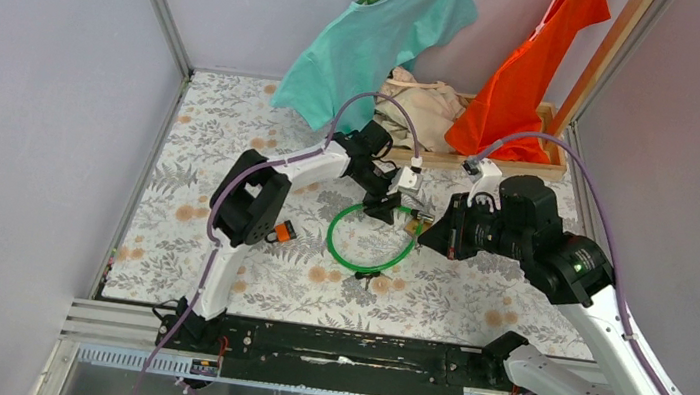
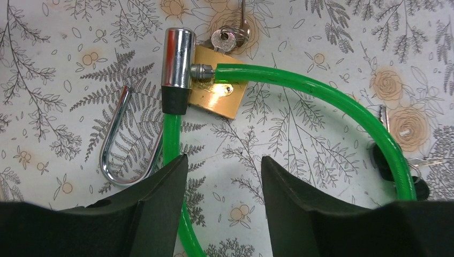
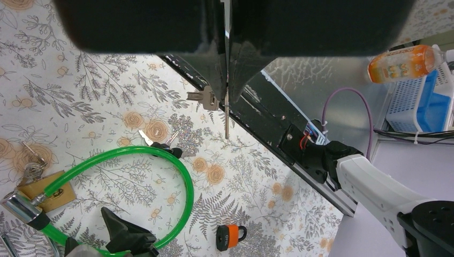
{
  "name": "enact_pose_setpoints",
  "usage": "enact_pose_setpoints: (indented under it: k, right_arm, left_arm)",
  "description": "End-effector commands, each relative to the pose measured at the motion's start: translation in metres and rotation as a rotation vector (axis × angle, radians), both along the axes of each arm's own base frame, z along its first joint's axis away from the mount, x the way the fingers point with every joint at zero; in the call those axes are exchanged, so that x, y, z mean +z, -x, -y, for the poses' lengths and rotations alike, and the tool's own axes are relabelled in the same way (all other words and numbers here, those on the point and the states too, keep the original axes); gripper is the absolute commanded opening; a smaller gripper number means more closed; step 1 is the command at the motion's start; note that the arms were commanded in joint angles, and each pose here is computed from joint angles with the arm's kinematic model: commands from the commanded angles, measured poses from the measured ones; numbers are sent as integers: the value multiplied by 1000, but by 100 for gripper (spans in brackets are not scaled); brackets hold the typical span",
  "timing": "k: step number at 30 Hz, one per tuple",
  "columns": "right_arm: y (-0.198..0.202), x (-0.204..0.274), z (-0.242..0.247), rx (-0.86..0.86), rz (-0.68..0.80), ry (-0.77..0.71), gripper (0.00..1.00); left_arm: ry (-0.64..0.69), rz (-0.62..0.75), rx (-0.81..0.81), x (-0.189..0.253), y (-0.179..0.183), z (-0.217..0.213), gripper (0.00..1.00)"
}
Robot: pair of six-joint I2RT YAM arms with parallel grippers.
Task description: Unlock with the key
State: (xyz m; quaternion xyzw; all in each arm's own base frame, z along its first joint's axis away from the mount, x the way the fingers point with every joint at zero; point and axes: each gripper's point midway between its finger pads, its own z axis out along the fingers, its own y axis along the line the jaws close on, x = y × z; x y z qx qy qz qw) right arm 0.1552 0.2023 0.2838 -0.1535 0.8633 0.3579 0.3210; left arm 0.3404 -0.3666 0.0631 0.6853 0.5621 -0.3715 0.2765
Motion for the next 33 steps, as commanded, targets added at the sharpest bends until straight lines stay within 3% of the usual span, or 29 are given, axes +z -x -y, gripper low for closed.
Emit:
enact_pose_setpoints:
  k: [1, 24, 28, 33]
  right_arm:
    - [2, 19, -1, -2, 22, -51, 0]
    - [28, 28, 26, -83, 30, -75, 0]
    - [30, 30, 31, -101, 33, -83, 0]
    - [33, 31, 32, -105, 31, -87, 0]
  left_arm:
    - [55, 143, -24, 6, -14, 15, 59]
    - [18, 158, 3, -23, -34, 36, 56]
    - [14, 165, 9, -25, -36, 39, 49]
    - [25, 190, 38, -19, -40, 45, 30]
